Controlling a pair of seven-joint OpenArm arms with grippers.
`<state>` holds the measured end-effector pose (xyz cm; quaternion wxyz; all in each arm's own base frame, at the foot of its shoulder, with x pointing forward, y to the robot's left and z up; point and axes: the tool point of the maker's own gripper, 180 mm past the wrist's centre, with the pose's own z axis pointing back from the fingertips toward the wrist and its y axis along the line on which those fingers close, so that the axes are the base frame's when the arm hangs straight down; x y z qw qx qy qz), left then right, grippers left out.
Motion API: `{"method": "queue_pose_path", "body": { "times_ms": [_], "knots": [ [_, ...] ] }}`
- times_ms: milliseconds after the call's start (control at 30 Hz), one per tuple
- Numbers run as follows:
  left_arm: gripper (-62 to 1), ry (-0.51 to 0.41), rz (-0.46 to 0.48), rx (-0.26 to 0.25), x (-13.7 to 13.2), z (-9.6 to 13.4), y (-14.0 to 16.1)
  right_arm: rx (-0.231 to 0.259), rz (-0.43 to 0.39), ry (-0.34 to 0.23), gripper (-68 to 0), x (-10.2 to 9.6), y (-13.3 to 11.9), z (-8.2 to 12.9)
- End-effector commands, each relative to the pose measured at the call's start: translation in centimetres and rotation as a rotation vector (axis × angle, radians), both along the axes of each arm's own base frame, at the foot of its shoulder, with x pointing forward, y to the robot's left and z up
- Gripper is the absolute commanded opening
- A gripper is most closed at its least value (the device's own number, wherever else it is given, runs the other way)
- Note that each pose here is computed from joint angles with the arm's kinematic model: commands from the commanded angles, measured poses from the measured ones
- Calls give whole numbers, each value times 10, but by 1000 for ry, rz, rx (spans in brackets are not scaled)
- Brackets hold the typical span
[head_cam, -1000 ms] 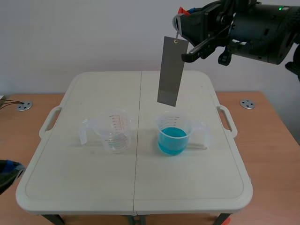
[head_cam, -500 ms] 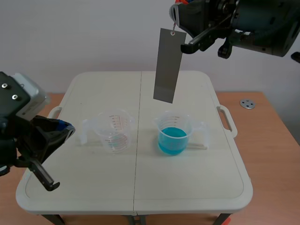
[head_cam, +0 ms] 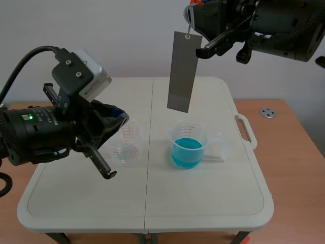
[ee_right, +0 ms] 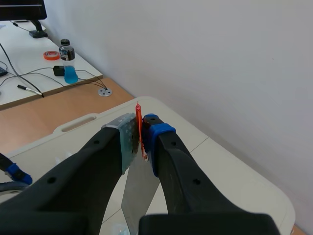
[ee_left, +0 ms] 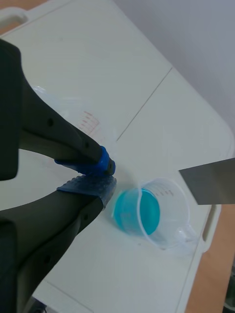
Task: Hold the metal plate by the orange handle, dip it into the blue solution, take it out and point at it, then put the plate back in the beaker on the left.
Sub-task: 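Raise the plate and point at it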
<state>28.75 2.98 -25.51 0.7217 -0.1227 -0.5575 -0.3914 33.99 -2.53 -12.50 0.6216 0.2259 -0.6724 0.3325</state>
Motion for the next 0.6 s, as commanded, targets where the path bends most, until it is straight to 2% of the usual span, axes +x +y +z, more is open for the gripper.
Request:
{"method": "queue_pose_path", "body": {
  "times_ms": [0, 267, 567],
  "knots": [
    [-593, -16, 2, -31, 8, 5, -5, 14, 16, -42, -660, -3, 2, 14],
    [-593, -20, 4, -4, 35, -11, -24, 10, 15, -38, -660, -3, 2, 13],
    [-593, -20, 16, -32, 60, -15, -39, 9, 15, -37, -660, -3, 2, 13]
  ]
}}
